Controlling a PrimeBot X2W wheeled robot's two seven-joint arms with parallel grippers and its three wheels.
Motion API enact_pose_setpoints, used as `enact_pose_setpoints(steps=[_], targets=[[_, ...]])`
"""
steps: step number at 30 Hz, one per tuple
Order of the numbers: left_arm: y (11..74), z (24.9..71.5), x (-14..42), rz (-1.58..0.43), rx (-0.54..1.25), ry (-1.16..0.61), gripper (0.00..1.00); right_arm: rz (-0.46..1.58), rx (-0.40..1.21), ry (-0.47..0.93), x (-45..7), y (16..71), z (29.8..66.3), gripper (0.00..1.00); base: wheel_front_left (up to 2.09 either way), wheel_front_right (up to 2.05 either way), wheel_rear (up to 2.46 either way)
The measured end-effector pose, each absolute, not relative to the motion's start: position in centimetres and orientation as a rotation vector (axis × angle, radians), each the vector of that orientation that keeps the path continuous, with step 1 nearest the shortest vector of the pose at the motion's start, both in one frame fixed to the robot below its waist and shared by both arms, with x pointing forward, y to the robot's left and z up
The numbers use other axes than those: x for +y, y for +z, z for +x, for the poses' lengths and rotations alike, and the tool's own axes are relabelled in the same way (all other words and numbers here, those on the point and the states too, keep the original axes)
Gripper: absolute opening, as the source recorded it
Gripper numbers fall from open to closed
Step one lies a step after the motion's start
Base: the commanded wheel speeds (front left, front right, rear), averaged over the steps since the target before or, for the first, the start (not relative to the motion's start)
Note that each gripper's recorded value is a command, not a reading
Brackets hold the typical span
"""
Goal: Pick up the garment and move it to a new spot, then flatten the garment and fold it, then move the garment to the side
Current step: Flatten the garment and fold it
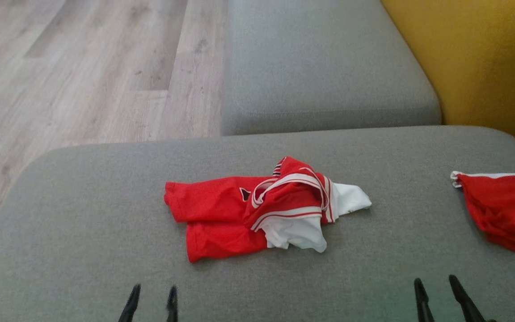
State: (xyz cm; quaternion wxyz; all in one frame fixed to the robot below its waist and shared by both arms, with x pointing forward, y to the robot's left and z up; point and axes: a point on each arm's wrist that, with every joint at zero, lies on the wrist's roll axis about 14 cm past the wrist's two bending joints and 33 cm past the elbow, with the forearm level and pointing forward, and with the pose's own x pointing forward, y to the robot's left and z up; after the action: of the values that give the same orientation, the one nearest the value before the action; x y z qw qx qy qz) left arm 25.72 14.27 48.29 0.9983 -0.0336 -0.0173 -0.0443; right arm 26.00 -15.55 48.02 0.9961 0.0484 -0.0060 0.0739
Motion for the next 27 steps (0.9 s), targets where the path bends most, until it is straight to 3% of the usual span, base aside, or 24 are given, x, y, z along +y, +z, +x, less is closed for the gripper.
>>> enact_pose_setpoints(steps=[8,14,27], targets=[[49.4,31.2,10.5,-0.005,-0.045,-0.246,1.0,0.094,0.025,0.154,-15.7,47.3,26.9,1.0,0.0,0.0,0.0],[47.6,35.6,6.5,0.069,0.044,-0.394,1.0,0.079,0.07,0.144,-16.8,46.4,27.8,1.0,0.0,0.0,0.0],[43.6,41.6,3.4,0.173,0.182,-0.469,1.0,0.053,0.103,0.102,-19.0,45.9,29.2,1.0,0.0,0.0,0.0]])
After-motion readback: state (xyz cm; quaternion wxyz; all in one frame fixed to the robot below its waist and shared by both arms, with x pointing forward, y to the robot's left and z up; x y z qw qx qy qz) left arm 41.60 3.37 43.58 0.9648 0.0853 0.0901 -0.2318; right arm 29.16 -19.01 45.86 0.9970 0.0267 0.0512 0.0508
